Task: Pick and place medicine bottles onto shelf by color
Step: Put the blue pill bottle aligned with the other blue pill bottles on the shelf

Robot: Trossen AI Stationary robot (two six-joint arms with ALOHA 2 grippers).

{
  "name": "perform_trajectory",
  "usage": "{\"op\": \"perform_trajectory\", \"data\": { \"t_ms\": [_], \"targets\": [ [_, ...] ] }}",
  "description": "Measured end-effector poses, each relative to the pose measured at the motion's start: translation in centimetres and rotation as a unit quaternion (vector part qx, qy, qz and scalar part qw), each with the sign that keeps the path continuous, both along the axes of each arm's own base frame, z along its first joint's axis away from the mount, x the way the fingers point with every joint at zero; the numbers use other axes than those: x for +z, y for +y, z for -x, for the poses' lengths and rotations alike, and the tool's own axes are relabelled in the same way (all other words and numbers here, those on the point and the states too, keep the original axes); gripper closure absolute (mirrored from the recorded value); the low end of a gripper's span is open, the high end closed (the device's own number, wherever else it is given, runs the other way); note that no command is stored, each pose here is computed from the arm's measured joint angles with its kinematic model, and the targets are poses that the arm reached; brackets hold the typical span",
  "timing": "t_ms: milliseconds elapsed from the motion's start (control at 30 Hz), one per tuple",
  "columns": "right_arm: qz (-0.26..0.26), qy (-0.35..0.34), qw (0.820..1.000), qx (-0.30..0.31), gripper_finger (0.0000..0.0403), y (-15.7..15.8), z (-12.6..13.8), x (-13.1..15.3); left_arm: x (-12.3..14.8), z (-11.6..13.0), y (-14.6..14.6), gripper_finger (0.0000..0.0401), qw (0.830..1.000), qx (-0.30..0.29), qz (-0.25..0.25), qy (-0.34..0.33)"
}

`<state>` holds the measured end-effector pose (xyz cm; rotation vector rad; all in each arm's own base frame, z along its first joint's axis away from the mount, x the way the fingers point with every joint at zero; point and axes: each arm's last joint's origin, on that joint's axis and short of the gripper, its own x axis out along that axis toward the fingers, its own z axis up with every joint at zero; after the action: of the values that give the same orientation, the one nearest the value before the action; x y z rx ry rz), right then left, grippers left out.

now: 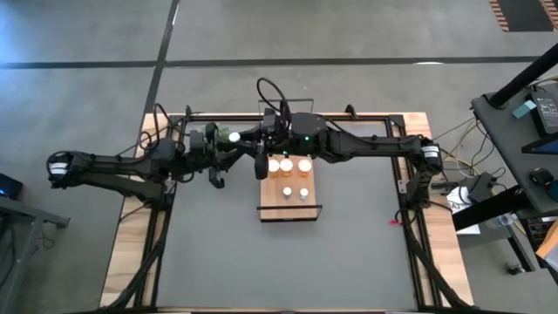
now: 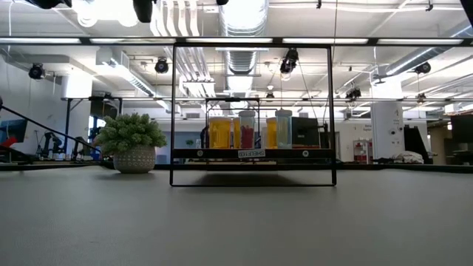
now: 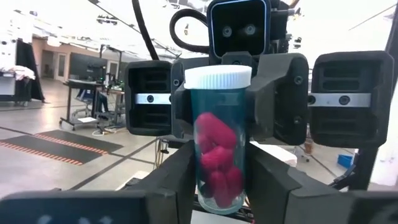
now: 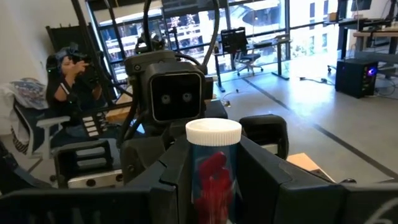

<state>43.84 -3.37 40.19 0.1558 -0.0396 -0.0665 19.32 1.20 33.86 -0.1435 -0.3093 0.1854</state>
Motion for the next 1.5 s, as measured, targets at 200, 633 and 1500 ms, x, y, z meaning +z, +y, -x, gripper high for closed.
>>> {"op": "perform_trajectory", "data": {
  "t_ms": [200,633,1500],
  "targets": [
    [0.001,0.0,1.0,0.003,0.0306,0.3,0.0,0.0,0.0,-0.1,-0.1,0.0322,1.0,-0.01,0.0,0.0],
    [-0.015,0.033,0.999,0.004,0.03,0.3,0.2,0.0,-0.1,-0.1,-0.1,0.0321,1.0,-0.017,0.006,0.005],
    [0.025,0.32,0.941,0.105,0.0237,1.3,6.0,4.3,-3.2,-2.7,-0.8,0.0321,0.973,-0.175,0.106,0.105]
  ]
}}
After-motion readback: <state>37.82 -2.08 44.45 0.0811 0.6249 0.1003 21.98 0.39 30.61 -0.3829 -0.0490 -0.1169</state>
